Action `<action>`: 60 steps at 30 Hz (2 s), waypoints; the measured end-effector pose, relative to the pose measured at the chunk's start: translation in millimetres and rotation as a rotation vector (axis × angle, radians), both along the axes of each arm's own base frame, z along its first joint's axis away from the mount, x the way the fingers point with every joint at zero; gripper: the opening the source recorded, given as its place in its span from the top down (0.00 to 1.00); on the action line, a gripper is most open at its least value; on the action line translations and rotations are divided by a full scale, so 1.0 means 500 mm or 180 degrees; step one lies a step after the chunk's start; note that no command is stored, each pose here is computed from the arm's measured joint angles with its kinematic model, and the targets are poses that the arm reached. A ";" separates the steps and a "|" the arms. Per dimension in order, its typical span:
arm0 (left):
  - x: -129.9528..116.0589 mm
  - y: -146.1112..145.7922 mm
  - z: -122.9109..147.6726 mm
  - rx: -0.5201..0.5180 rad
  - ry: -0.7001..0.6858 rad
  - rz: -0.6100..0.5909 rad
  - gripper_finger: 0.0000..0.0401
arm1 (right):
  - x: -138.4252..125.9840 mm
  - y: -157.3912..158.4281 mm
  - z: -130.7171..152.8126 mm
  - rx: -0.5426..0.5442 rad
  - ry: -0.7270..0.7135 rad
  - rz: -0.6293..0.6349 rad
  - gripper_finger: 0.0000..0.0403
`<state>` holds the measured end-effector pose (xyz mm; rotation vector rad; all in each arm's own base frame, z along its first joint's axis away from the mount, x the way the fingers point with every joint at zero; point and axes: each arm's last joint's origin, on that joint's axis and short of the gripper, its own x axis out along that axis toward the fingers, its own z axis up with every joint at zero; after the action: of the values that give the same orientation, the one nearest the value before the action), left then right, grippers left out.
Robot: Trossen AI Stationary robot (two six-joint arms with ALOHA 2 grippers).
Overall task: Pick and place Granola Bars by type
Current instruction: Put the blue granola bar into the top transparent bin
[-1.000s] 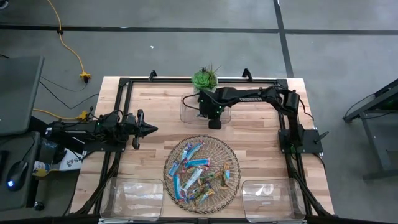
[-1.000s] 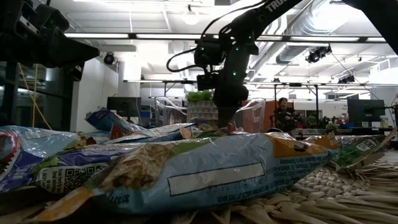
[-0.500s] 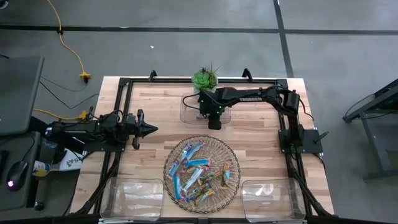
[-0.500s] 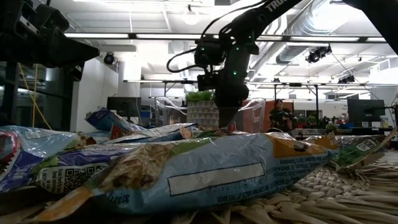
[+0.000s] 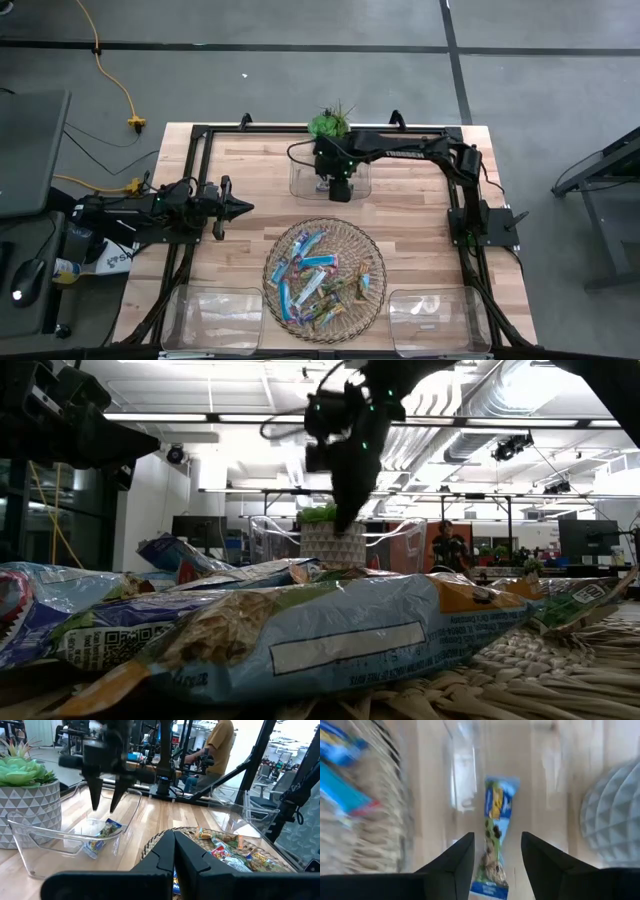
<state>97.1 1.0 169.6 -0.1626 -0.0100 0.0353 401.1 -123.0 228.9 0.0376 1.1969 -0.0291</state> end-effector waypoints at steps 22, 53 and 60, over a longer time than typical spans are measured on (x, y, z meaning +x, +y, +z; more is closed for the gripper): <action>0.000 0.000 0.000 0.0000 0.0001 0.0001 1.00 | 0.063 0.131 0.181 0.0632 -0.1295 0.1687 0.63; 0.000 0.000 0.000 -0.0001 -0.0001 0.0001 1.00 | 0.094 0.239 0.152 0.0220 -0.1320 0.2413 0.62; 0.000 0.000 0.000 0.0000 0.0000 0.0000 1.00 | 0.117 0.244 0.093 0.0393 -0.1115 0.2420 0.62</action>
<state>97.1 1.0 169.5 -0.1624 -0.0101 0.0354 459.8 -0.9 275.3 -0.2944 0.8008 0.6923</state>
